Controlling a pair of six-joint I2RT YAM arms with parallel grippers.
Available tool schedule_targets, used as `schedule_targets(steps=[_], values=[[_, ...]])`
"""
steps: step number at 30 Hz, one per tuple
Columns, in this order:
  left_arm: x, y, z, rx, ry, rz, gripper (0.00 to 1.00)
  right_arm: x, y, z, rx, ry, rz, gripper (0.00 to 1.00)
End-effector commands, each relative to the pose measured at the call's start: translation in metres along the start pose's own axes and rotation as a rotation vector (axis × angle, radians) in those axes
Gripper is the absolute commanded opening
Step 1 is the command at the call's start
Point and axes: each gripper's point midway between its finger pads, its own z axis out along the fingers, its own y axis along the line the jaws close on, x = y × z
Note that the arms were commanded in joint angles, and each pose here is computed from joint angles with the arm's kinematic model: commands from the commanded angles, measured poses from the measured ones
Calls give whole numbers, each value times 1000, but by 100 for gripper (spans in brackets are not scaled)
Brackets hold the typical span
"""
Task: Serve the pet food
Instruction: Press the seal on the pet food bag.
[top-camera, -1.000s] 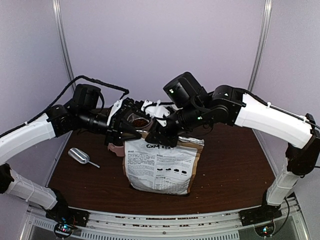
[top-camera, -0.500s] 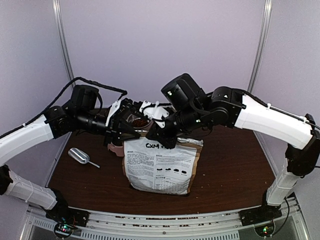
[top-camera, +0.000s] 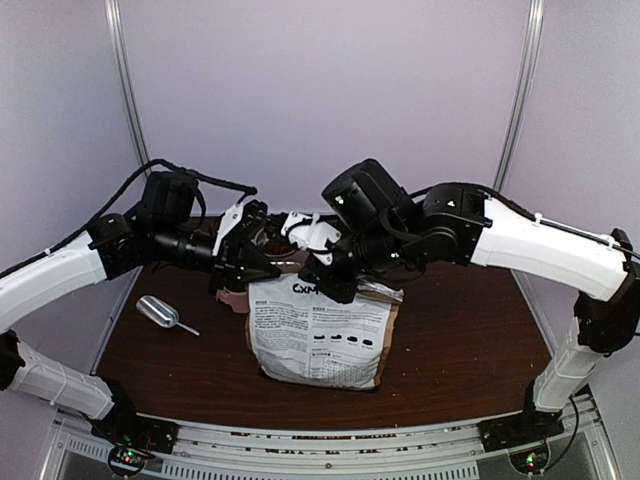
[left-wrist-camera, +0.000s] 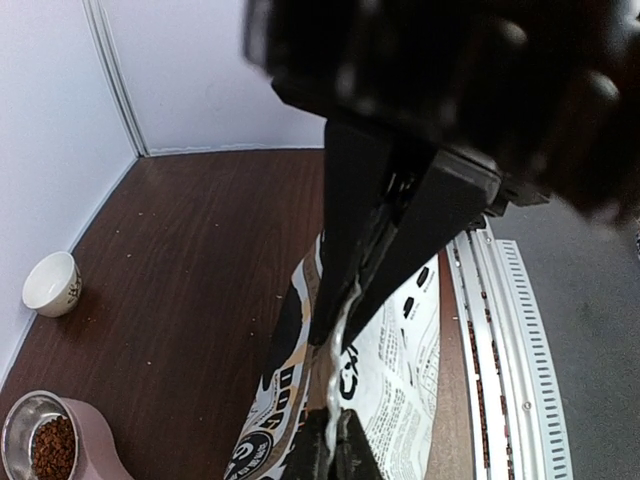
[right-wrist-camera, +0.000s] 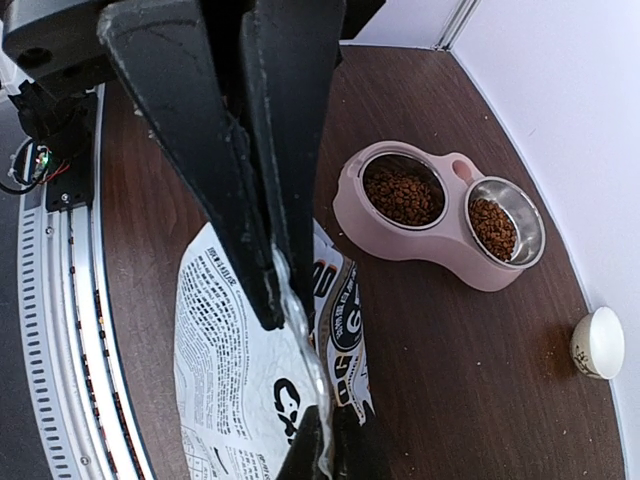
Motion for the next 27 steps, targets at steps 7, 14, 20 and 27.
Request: schedule_targets(steps=[7,14,20,27], values=[[-20,-11,-14,4,-63,58,0,40,-40,-19,201,141,-23,0],[-20,-11,-15,-2,-63,63,0,58,-52,-27,263,190,-27,5],[-19,-10,-15,-6,-61,64,0,65,-55,-33,281,205,-31,0],[-19,-10,-17,-18,-58,68,0,78,-66,-44,337,246,-27,1]])
